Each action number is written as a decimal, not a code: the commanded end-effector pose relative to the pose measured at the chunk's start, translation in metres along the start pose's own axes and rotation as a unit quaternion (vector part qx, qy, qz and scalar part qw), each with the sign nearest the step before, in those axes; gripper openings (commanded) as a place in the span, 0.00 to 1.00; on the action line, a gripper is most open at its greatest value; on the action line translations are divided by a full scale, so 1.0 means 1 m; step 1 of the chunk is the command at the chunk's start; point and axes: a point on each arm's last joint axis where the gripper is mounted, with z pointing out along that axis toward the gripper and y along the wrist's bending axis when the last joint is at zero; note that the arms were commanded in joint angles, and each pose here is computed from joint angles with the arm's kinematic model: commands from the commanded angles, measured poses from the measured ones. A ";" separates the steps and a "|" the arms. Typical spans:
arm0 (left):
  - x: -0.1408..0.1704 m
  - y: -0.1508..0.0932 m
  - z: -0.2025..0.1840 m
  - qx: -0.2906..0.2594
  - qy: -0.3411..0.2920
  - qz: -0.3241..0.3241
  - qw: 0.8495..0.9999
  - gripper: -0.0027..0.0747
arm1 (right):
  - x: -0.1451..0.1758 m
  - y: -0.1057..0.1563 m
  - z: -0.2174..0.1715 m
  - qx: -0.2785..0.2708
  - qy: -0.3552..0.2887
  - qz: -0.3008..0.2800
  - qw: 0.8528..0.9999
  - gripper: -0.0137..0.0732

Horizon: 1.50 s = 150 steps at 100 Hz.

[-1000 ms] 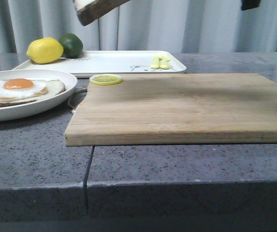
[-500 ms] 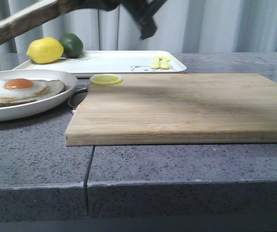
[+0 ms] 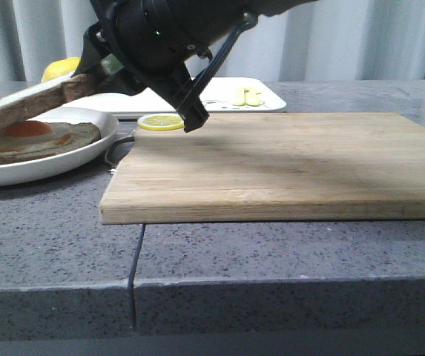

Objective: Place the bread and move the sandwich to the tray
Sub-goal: 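Lift the bread slice with the right gripper toward the egg plate, then lay the bread on the egg toast and open the right gripper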

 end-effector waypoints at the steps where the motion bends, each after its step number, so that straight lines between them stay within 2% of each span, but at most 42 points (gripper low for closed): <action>1: -0.014 -0.004 -0.005 0.010 -0.042 -0.009 0.999 0.74 | -0.007 0.027 -0.014 -0.049 -0.007 0.025 0.998 0.03; 70: -0.014 -0.004 -0.005 0.010 -0.042 -0.009 0.999 0.74 | -0.002 0.017 -0.002 -0.039 0.009 0.028 0.999 0.05; 82: -0.014 -0.004 -0.005 0.010 -0.042 -0.009 0.999 0.74 | -0.001 0.017 -0.002 -0.040 0.010 0.027 0.999 0.16; 104: -0.014 -0.004 -0.005 0.010 -0.042 -0.009 0.999 0.74 | -0.001 0.017 -0.002 -0.041 0.012 0.027 0.999 0.54; 113: -0.014 -0.004 -0.005 0.010 -0.042 -0.009 0.999 0.74 | -0.001 0.017 -0.002 -0.042 0.013 0.027 0.999 0.66; 124: -0.014 -0.004 -0.005 0.010 -0.042 -0.009 0.999 0.74 | -0.001 0.017 -0.002 -0.042 0.013 0.027 0.999 0.71; 150: -0.014 -0.004 -0.005 0.010 -0.042 -0.009 0.999 0.74 | -0.005 0.023 -0.010 -0.046 0.001 0.026 0.999 0.71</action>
